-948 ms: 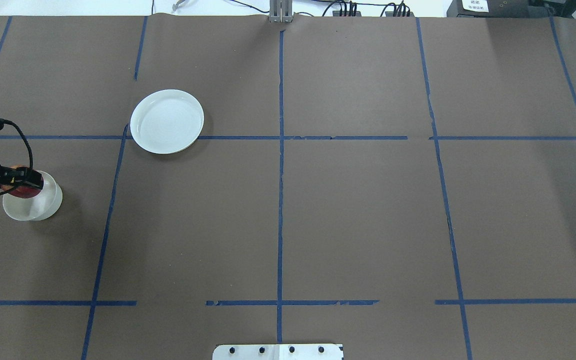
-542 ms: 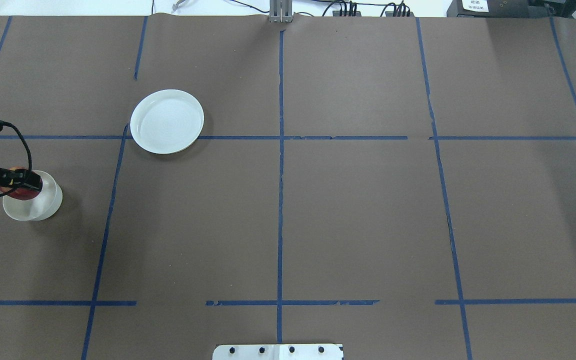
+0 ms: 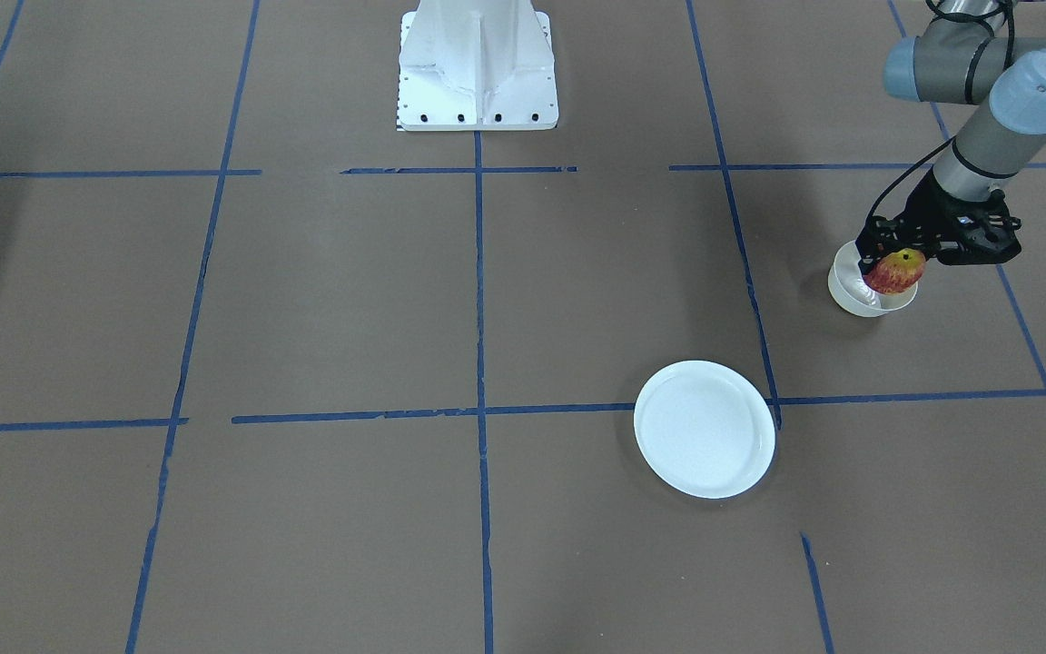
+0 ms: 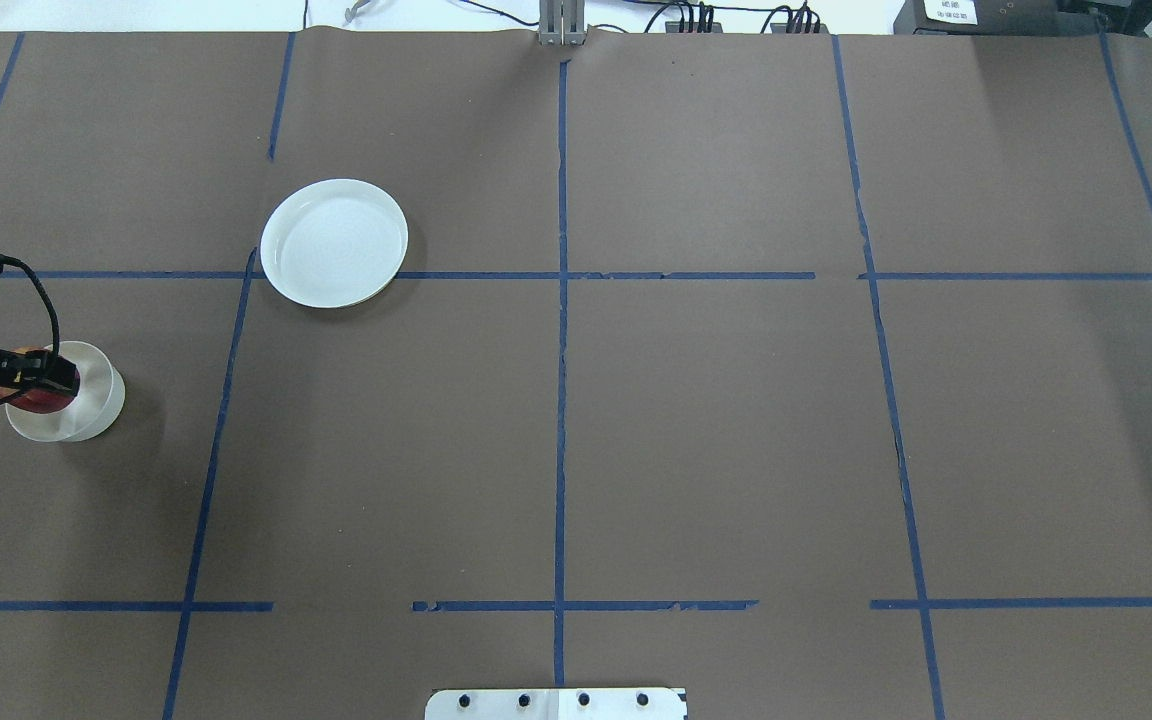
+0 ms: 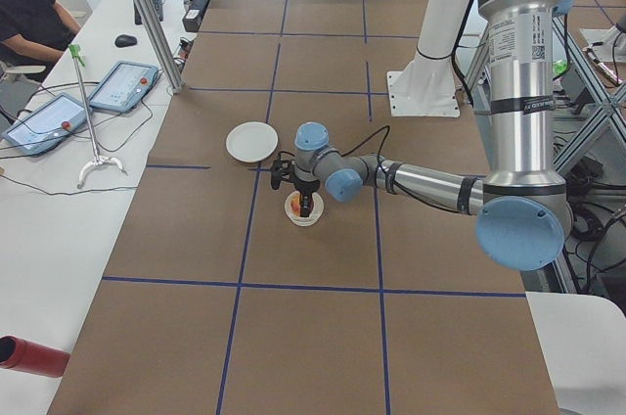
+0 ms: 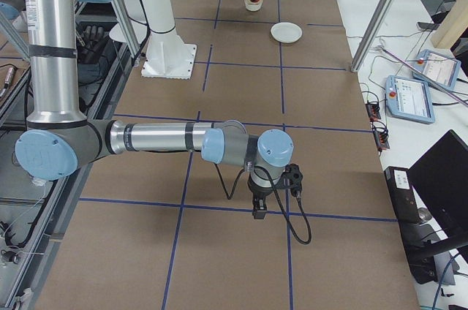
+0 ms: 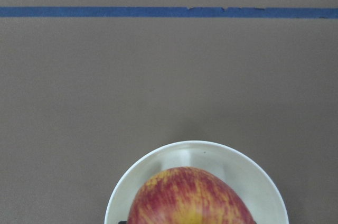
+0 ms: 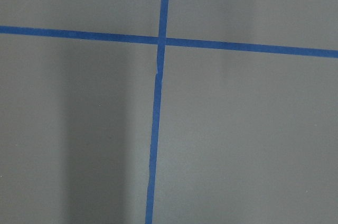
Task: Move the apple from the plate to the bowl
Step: 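Lower the apple into the white bowl with the left gripper, then open the left gripper and raise it away from the bowl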
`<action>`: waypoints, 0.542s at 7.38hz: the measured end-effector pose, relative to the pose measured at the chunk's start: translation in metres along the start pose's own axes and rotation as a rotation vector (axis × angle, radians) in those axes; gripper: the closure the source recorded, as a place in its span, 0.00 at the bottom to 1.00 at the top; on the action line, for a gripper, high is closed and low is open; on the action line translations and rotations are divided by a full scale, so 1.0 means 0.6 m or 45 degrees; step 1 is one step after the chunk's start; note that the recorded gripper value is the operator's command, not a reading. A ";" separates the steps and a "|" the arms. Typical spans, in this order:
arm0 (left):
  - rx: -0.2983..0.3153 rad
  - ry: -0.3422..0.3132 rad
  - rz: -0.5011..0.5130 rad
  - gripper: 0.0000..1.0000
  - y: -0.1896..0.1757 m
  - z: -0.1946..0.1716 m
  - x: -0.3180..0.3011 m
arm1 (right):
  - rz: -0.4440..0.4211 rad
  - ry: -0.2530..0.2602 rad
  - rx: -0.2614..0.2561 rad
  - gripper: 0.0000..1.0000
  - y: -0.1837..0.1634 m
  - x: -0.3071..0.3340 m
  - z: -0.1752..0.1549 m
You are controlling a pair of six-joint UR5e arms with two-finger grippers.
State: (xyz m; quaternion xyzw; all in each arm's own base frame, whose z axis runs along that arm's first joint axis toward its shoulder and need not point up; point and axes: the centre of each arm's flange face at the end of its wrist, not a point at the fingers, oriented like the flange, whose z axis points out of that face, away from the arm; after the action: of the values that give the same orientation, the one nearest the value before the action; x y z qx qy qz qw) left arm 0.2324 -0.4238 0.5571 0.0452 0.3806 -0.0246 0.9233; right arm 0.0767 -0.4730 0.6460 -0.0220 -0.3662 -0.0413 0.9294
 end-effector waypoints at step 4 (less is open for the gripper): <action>-0.015 0.025 0.003 0.00 0.002 -0.008 0.007 | 0.000 0.000 0.000 0.00 0.000 0.000 0.000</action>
State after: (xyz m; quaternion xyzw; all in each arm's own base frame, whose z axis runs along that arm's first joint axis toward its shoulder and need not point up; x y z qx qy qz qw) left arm 0.2321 -0.4222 0.5509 0.0405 0.3896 -0.0207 0.9199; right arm 0.0767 -0.4730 0.6460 -0.0221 -0.3662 -0.0413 0.9294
